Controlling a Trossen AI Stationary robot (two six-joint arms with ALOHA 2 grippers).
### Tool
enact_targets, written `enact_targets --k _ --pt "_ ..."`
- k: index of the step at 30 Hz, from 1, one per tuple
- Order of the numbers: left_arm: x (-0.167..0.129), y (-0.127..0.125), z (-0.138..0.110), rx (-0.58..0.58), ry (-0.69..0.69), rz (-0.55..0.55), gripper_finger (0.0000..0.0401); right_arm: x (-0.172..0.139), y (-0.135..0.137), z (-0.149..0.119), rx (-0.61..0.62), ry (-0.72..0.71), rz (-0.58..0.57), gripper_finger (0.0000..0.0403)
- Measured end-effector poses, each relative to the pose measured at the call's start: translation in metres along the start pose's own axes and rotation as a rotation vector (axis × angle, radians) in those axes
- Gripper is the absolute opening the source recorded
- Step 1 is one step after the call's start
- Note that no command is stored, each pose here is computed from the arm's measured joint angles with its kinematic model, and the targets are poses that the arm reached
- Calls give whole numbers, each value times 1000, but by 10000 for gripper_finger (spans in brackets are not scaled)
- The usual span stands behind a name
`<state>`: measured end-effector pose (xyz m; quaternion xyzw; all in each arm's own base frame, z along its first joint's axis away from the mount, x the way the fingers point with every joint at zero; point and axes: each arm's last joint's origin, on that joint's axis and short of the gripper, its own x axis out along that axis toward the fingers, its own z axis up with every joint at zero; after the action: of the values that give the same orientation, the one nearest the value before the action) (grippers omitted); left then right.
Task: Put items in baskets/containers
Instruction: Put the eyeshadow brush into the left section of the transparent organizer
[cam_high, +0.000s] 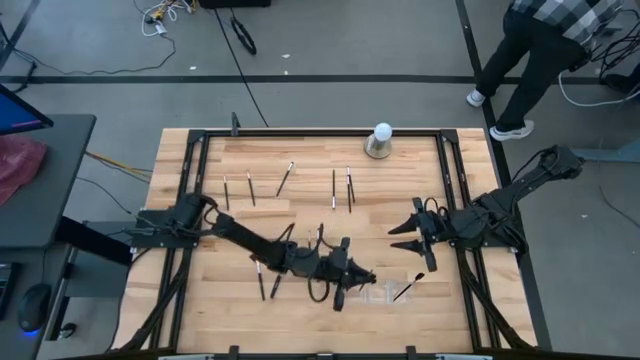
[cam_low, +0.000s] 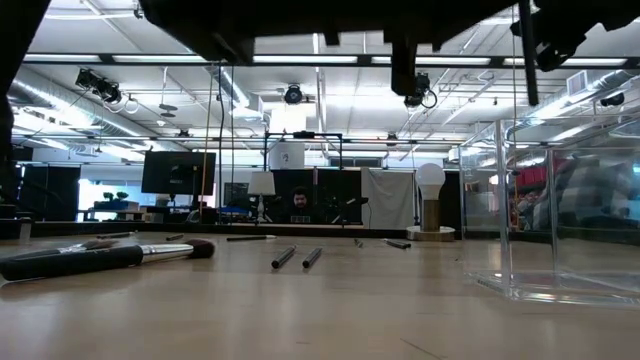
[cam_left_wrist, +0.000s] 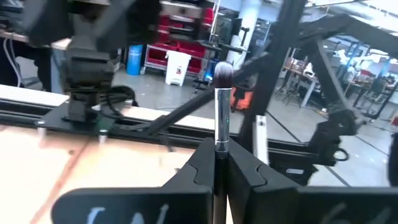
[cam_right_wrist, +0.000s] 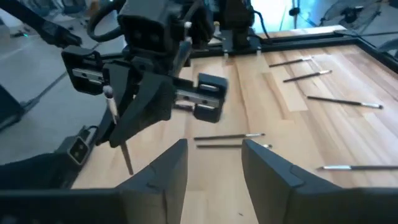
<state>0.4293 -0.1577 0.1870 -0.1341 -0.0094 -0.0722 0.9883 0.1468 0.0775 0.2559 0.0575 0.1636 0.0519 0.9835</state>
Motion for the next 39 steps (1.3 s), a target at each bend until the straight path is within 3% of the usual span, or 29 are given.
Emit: enact_targets --k 5,12,19,25,34,39 --pt "-5 -17 -7 16 4 52 16 -2 6 3 -16 -41 40 155" --pt "-1 -6 -26 10 -28 176 16 -3 9 3 -50 -41 63 156" --pt "2 -1 -42 -79 -67 210 24 -4 12 1 -78 -15 128 156" --pt "1 -2 -51 -101 -11 220 24 -4 12 0 -97 -1 143 155" --pt "0 3 -62 -110 99 249 62 -4 11 -2 -91 10 140 155" --pt "0 3 -62 -111 97 247 104 -4 11 -2 -91 10 140 155"
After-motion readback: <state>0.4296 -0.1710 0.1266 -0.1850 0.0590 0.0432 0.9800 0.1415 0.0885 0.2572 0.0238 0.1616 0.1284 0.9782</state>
